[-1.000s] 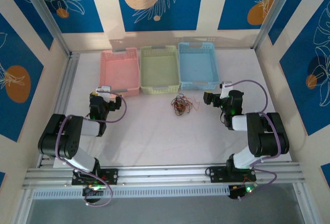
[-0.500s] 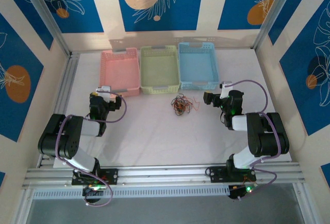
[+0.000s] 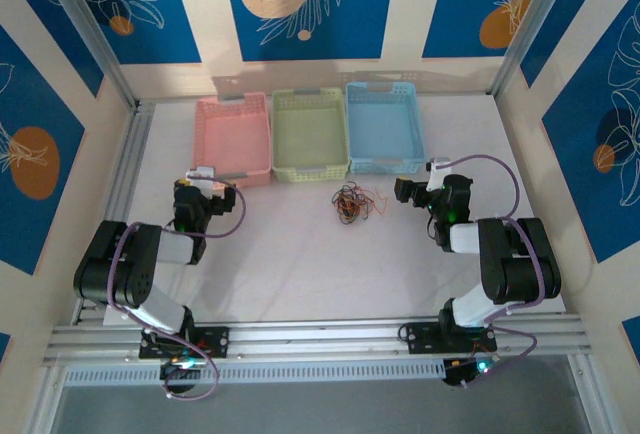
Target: Untangle the cables
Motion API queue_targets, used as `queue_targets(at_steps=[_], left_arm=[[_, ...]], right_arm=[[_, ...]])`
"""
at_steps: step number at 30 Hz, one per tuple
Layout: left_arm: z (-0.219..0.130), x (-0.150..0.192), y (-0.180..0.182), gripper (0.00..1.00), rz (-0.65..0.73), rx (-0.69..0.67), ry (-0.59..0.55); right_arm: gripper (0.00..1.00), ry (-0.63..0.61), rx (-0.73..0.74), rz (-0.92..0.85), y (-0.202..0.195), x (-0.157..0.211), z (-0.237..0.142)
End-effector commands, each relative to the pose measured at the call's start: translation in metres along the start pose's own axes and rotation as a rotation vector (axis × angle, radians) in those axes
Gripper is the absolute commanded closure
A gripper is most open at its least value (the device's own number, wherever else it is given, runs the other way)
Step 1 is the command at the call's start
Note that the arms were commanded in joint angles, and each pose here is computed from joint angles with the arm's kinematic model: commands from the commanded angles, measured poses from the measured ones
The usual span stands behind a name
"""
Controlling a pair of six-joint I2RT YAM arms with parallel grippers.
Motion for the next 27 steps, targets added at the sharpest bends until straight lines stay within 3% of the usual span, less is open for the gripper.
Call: queue_targets(at_steps=[1, 14, 17, 21, 24, 27], left_arm=[[0.002, -0.003, 0.005, 0.00, -0.012, -0.017, -0.007], [-0.001, -0.005, 0.005, 0.00, -0.001, -0.029, -0.026], [-0.011, -0.015, 0.005, 0.00, 0.020, -0.040, -0.048], [-0.029, -0.040, 0.008, 0.00, 0.053, -0.077, -0.061], [-0.049, -0.066, 0.016, 0.00, -0.075, -0.097, -0.132], [-0.068, -0.087, 0.013, 0.00, -0.197, -0.016, -0.141]], right_arm=[[0.01, -0.024, -0.019, -0.020, 0.003, -0.010, 0.001], [0.01, -0.028, -0.019, -0.022, 0.004, -0.011, 0.000], [0.01, -0.024, 0.028, -0.047, 0.009, -0.025, -0.004], [0.01, -0.123, 0.093, -0.095, 0.022, -0.046, -0.030], [0.01, -0.181, 0.053, -0.048, 0.036, -0.067, -0.053], [0.01, -0.215, 0.062, 0.117, 0.039, -0.094, -0.074]])
Point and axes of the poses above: each hand's point on the last joint's axis, 136 mm out from that joint toward the fingers, its own z axis out along the fingers, its own y axis along the line the jaws close on, x = y × z, the point moved 3 cm from there along -z, back along the fingers, and after that the axes turned 8 degrees about z, right-handed, at the moved point
